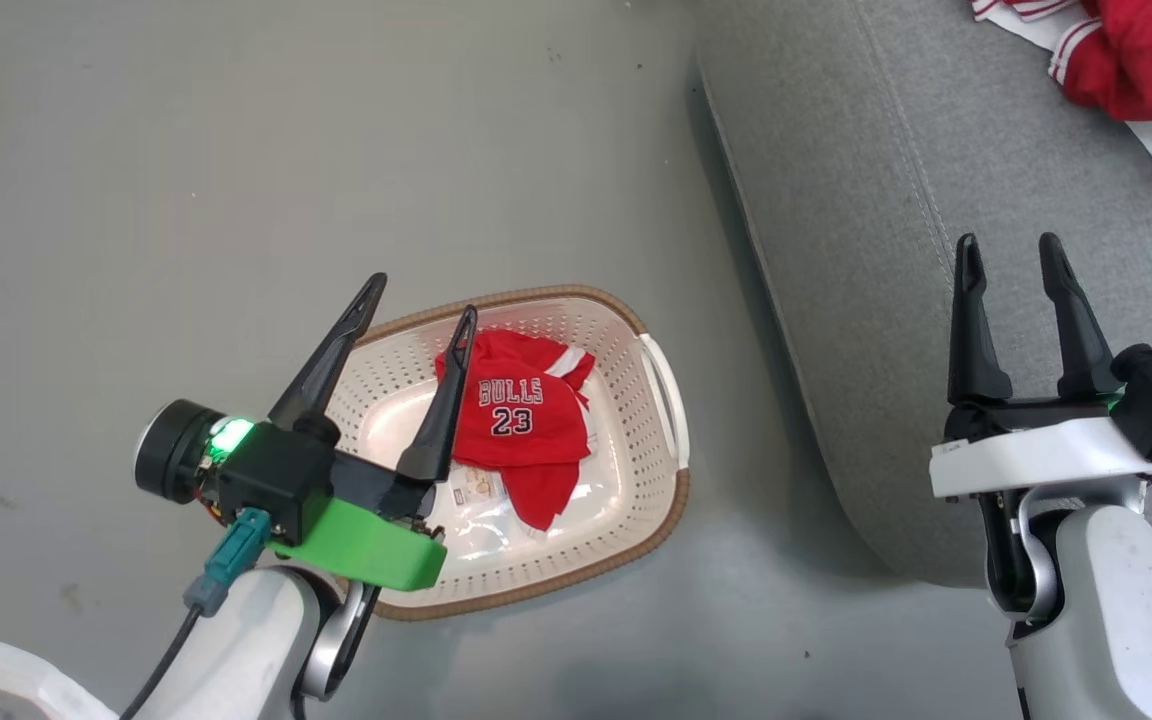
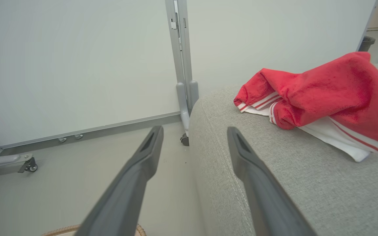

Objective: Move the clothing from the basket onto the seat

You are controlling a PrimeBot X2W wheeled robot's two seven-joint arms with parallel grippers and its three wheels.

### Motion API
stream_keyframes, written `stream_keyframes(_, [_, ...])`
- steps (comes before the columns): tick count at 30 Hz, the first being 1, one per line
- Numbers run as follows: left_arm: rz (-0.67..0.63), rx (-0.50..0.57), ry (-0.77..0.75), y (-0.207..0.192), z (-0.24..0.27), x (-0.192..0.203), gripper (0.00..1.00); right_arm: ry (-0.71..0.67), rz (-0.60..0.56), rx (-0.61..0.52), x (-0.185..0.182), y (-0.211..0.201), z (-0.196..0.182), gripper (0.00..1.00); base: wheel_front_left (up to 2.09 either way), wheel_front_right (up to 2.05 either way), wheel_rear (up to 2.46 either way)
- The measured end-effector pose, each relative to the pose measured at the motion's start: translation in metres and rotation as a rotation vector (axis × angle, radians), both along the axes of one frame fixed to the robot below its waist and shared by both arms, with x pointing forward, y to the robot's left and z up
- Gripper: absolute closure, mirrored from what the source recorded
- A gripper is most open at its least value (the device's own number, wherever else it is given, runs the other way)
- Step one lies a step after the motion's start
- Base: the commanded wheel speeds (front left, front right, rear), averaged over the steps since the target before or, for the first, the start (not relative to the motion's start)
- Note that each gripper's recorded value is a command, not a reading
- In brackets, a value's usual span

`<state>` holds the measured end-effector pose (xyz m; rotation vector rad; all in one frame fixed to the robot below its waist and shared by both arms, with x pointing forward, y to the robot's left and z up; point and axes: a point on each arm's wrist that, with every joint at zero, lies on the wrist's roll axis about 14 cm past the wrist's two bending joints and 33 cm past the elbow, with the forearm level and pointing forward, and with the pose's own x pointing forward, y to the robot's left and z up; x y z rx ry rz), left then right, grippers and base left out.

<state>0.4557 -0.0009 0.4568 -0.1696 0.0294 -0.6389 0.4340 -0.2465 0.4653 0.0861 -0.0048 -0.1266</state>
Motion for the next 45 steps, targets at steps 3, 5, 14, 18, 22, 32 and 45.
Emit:
stream_keyframes(3, [0.081,0.016,-0.002,0.023,0.003,0.002,0.0,-0.013,0.046,0.018,0.002,0.017,0.005,0.0,0.0,0.0,0.0])
stream_keyframes(5, [0.136,0.021,-0.009,0.039,0.007,0.003,0.0,-0.014,0.075,0.029,0.003,0.027,0.007,0.0,0.0,0.0,0.0])
stream_keyframes(14, [0.399,0.041,-0.036,0.119,0.029,-0.006,0.0,-0.021,0.196,0.043,0.004,0.071,0.018,0.0,0.0,0.0,0.0])
stream_keyframes(18, [0.505,0.052,-0.048,0.154,0.037,-0.018,0.0,-0.031,0.234,0.041,0.0,0.083,0.027,0.0,0.0,0.0,0.0])
stream_keyframes(22, [0.576,0.062,-0.051,0.18,0.041,-0.035,0.0,-0.044,0.26,0.038,-0.007,0.092,0.038,0.0,0.0,0.0,0.0])
stream_keyframes(32, [0.623,0.083,-0.062,0.2,0.046,-0.069,0.0,-0.066,0.289,0.021,-0.03,0.1,0.058,0.0,0.0,0.0,0.0])
stream_keyframes(45, [0.593,0.075,-0.049,0.188,0.041,-0.093,0.0,-0.048,0.277,0.015,-0.061,0.094,0.063,0.0,0.0,0.0,0.0])
